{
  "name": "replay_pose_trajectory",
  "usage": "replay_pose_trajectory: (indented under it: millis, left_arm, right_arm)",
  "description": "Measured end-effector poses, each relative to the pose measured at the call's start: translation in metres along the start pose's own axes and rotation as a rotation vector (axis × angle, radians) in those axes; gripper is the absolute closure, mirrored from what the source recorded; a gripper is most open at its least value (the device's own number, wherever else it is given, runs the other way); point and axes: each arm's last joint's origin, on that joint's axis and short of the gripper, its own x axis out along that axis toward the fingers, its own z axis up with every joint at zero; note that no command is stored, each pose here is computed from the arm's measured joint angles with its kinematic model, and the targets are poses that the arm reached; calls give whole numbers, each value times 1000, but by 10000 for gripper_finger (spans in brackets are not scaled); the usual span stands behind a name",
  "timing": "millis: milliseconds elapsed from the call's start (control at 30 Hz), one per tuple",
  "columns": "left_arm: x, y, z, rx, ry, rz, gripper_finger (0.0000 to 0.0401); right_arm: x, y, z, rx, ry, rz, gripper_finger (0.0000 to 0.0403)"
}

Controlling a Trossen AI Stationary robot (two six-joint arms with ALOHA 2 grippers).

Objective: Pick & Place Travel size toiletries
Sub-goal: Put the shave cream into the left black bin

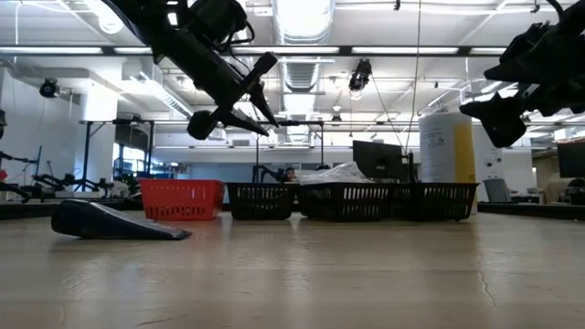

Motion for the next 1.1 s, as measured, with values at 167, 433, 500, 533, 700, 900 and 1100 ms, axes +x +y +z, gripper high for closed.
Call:
replay_pose_trajectory:
  millis: [167, 433, 500, 533, 700, 900, 1100]
  left_arm:
    - [-1, -4, 2, 135, -30, -19, 292]
    - [-3, -13, 5, 235, -44, -46, 292]
    - [-3, -14, 5, 236, -44, -47, 292]
    - [-3, -14, 5, 236, -45, -48, 292]
    - [-4, -15, 3, 238, -41, -51, 292]
    - [-4, -16, 1, 242, -34, -57, 292]
    - [-4, -16, 1, 241, -34, -57, 292]
  right_arm:
    - [-3, 1, 3, -1, -37, 16, 107]
    - [-9, 5, 11, -4, -130, 59, 82]
    - [-8, 4, 9, -3, -122, 52, 76]
    - [-8, 4, 9, -3, -121, 51, 73]
    - [-8, 4, 9, -3, -118, 49, 57]
    - [-7, 3, 7, -2, -96, 38, 44]
    - [-6, 3, 7, -2, -85, 33, 52]
